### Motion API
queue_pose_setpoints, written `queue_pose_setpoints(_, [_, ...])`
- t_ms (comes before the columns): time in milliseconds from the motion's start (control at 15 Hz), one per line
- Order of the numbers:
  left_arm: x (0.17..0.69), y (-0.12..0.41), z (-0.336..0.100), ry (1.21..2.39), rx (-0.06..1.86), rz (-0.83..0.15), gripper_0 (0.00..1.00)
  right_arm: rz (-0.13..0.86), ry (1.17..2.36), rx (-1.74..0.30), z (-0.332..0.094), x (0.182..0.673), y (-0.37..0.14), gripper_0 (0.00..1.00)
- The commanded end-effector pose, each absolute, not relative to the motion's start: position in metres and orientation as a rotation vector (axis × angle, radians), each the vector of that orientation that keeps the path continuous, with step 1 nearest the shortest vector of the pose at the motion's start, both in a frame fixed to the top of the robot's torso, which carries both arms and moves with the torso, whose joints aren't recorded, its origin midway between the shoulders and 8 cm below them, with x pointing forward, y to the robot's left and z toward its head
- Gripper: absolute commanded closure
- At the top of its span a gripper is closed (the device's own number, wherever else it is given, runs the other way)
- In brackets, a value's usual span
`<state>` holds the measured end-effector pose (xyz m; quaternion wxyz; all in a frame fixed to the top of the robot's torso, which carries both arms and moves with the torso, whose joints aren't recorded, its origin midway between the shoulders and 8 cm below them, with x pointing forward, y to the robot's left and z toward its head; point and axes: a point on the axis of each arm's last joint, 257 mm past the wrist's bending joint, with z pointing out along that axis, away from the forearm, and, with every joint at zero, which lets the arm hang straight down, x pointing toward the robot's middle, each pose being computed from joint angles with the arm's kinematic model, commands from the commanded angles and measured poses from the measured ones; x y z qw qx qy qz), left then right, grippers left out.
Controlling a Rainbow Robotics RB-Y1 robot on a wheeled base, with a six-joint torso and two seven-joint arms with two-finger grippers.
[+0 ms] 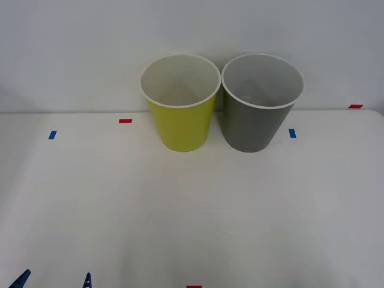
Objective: Put cans in the gray bin and PET bottles in the light green bin.
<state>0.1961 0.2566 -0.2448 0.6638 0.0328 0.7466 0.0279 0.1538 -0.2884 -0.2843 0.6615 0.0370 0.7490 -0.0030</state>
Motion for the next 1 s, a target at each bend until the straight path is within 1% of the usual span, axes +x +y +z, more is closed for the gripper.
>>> queue_pose_setpoints(67, [0.1961, 0.2566, -0.2448, 1.687, 0.074, 0.063, 0.0, -0.007, 1.694, 0.084, -0.2843, 0.1538, -0.2884, 0.0])
queue_pose_setpoints(1000, [0.1961, 0.2566, -0.2448, 1.687, 0.074, 0.063, 0.0, -0.007, 1.694, 0.084, -0.2843, 0.1538, -0.2884, 0.0])
